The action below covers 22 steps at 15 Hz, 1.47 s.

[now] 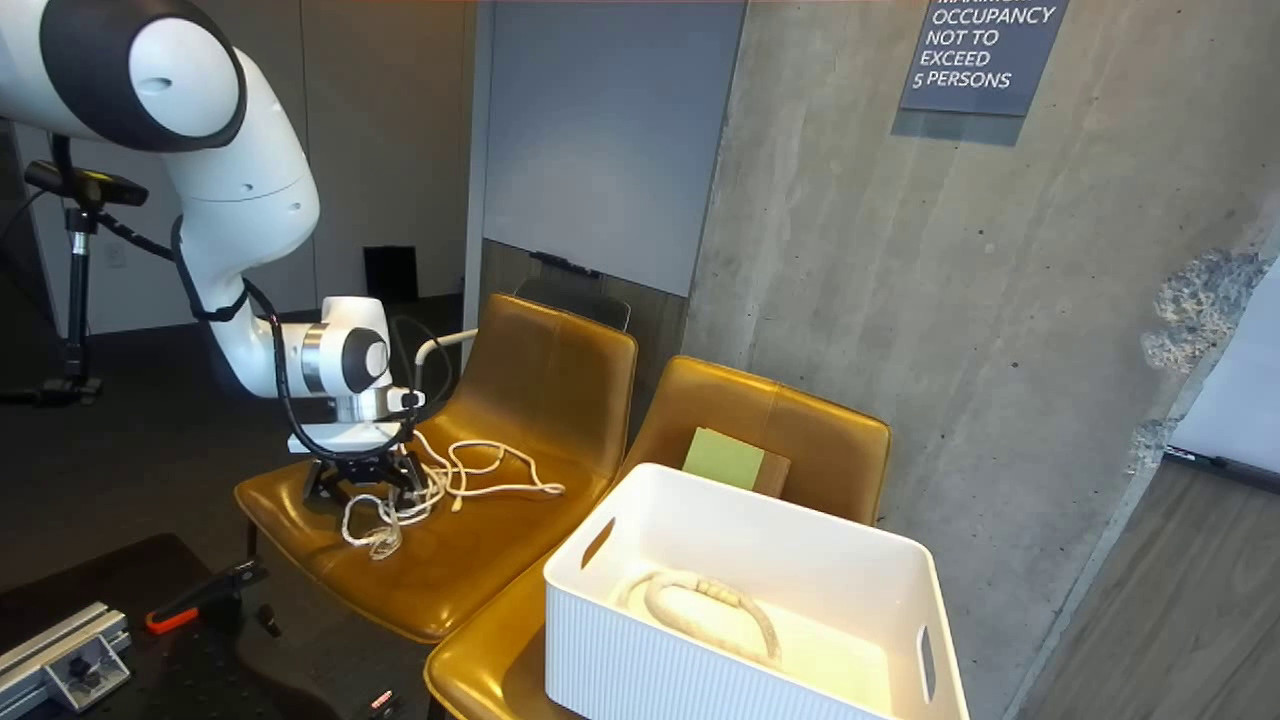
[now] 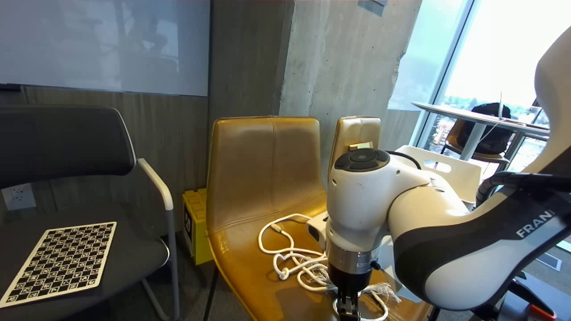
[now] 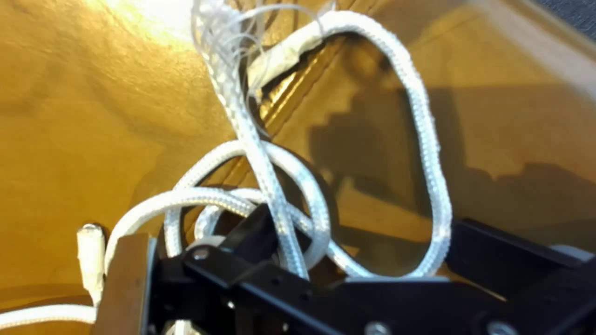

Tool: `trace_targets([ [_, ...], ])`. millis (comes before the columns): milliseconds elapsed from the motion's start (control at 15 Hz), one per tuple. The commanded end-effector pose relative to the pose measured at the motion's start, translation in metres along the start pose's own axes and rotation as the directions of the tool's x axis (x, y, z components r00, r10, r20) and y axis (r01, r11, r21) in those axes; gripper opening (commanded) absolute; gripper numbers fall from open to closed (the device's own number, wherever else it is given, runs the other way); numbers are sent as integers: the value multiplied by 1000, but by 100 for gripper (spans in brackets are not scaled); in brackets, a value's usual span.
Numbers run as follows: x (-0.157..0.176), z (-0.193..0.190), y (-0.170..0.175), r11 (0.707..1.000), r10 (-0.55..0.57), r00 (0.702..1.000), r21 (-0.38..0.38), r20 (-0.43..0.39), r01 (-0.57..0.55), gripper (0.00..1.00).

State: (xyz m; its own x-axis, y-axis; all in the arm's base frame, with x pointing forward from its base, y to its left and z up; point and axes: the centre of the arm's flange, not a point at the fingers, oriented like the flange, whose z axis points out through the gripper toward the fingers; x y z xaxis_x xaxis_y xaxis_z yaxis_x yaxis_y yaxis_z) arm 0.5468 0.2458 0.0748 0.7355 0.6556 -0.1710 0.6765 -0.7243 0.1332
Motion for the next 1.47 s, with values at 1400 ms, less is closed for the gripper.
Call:
trace_targets([
  [1400,34,-6,2,999,51,997,-5,63,-51,68],
])
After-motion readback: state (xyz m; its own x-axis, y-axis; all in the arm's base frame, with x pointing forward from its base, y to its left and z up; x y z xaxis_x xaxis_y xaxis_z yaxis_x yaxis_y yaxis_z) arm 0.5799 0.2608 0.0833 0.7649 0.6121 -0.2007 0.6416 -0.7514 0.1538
